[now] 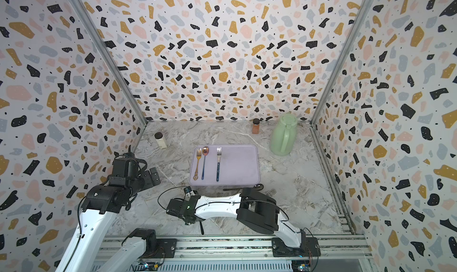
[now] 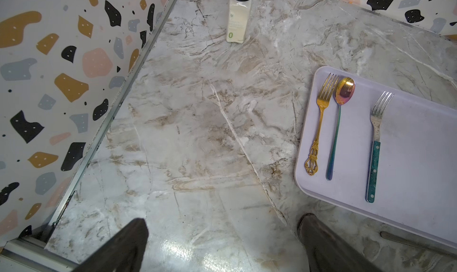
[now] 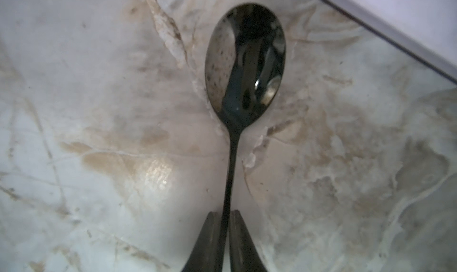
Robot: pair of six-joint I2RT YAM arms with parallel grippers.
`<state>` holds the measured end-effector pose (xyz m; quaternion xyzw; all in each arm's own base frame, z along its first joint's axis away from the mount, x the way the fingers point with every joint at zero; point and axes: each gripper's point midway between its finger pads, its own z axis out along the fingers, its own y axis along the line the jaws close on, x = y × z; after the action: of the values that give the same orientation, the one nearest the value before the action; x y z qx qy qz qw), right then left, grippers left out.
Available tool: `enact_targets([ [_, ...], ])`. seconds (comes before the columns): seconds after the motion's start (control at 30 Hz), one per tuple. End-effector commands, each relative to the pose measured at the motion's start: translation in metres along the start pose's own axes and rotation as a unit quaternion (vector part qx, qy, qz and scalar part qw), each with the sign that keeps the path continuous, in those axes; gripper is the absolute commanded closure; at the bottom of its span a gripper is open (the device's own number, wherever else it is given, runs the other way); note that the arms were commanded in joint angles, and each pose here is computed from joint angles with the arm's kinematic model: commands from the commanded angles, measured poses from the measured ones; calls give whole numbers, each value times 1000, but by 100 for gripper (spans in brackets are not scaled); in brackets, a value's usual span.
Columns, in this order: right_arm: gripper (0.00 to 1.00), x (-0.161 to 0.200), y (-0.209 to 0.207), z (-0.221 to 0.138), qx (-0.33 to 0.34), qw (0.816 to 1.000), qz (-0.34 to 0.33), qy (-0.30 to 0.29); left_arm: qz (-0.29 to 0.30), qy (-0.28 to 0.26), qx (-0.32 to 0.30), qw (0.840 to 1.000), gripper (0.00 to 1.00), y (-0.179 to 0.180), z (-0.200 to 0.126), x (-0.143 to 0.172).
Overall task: Set the spoon and fork side by side
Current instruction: Pick up the spoon from the center of the board, then place the spoon on the tray.
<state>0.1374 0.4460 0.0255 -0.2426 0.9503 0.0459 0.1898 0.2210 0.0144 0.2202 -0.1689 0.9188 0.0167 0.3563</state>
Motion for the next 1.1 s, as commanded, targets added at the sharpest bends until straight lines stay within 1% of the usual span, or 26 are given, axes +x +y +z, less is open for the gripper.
enact_targets([
  [0.0, 88, 6, -21, -4, 24, 1000, -2, 15, 2, -8, 10, 1000, 0, -2, 0, -2],
  [0.27, 94, -6, -39, -21, 24, 1000, 18, -1, -2, -13, 23, 1000, 0, -4, -5, 1],
  [0.43, 95, -21, -68, -39, 32, 998, 42, -22, -2, -12, 30, 999, 0, -6, -5, 2],
  [0.63, 94, -43, -118, -58, 56, 995, 78, -39, 0, -10, 36, 999, 0, -8, -4, 3],
  [0.77, 94, -64, -151, -67, 68, 991, 108, -52, 0, -13, 43, 999, 0, -10, -5, 3],
  [0.9, 95, -92, -181, -71, 75, 985, 141, -66, 0, -12, 49, 999, 0, -12, -5, 4],
  [1.07, 95, -124, -205, -62, 84, 980, 166, -67, -1, -13, 54, 998, 0, -13, -6, 5],
])
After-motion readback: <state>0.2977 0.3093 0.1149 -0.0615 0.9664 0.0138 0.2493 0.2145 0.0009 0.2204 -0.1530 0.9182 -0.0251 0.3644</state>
